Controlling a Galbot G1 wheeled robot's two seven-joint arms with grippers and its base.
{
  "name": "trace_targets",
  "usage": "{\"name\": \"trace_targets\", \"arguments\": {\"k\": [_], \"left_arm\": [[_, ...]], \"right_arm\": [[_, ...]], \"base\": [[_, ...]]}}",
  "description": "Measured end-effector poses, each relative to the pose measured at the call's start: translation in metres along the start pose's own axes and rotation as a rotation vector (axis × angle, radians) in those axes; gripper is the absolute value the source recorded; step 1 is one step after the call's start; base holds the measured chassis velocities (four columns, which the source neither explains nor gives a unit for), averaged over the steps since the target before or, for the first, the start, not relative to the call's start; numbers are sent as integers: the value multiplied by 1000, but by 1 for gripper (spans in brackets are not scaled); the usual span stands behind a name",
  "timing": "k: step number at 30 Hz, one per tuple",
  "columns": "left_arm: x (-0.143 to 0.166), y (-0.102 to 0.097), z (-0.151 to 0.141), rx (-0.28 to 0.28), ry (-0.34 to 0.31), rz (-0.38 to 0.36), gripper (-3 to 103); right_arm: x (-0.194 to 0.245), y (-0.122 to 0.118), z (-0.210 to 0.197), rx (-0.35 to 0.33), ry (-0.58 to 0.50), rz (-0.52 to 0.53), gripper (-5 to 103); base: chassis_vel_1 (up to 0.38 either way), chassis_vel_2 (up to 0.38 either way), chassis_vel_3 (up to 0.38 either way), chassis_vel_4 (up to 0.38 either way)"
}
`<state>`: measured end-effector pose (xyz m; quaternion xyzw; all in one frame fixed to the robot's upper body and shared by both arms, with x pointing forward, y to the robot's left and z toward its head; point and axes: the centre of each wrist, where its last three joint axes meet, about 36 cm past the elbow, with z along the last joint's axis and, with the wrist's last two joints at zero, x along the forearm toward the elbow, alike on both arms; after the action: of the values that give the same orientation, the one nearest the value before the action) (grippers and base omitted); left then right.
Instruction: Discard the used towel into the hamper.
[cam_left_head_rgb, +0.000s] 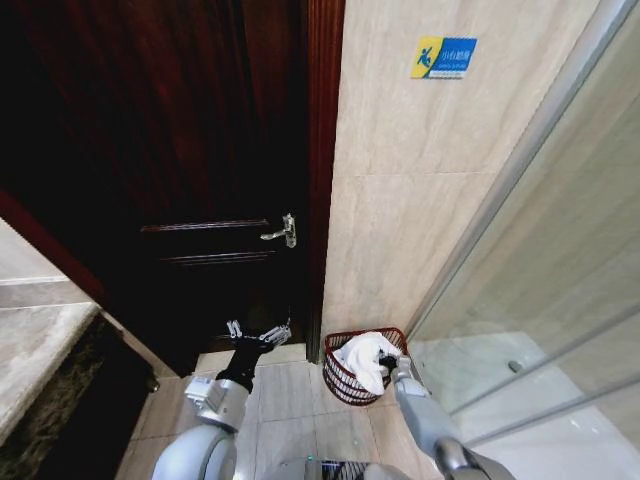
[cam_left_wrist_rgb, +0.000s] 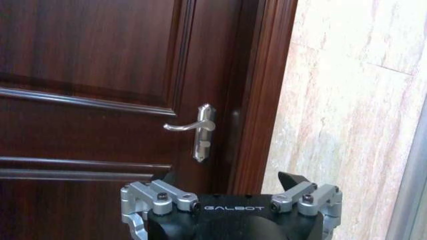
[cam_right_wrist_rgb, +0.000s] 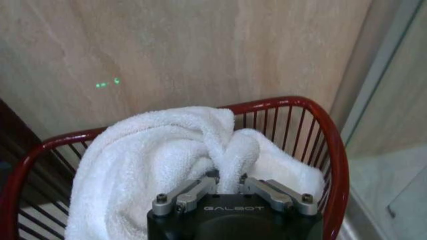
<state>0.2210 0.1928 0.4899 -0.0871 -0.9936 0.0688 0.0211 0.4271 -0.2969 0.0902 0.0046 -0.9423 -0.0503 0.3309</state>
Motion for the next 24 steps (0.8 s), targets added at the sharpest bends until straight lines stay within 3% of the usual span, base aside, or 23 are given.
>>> {"name": "trace_targets", "arguments": {"k": [9, 16, 20, 22, 24], "left_arm": [[0, 0, 0, 0, 0, 0, 100], [0, 0, 0, 0, 0, 0, 100], [0, 0, 0, 0, 0, 0, 100], [0, 0, 0, 0, 0, 0, 100], [0, 0, 0, 0, 0, 0, 100]], "right_arm": [[-3, -12, 1, -12, 102, -48, 7], [-13, -8, -14, -88, 118, -30, 7], [-24, -4, -39, -145, 122, -12, 7], [-25, 2, -51, -284, 117, -29, 7], [-22, 3, -56, -315, 115, -34, 3]], "base": [[0, 0, 0, 0], [0, 0, 0, 0], [0, 0, 0, 0], [0, 0, 0, 0], [0, 0, 0, 0]]}}
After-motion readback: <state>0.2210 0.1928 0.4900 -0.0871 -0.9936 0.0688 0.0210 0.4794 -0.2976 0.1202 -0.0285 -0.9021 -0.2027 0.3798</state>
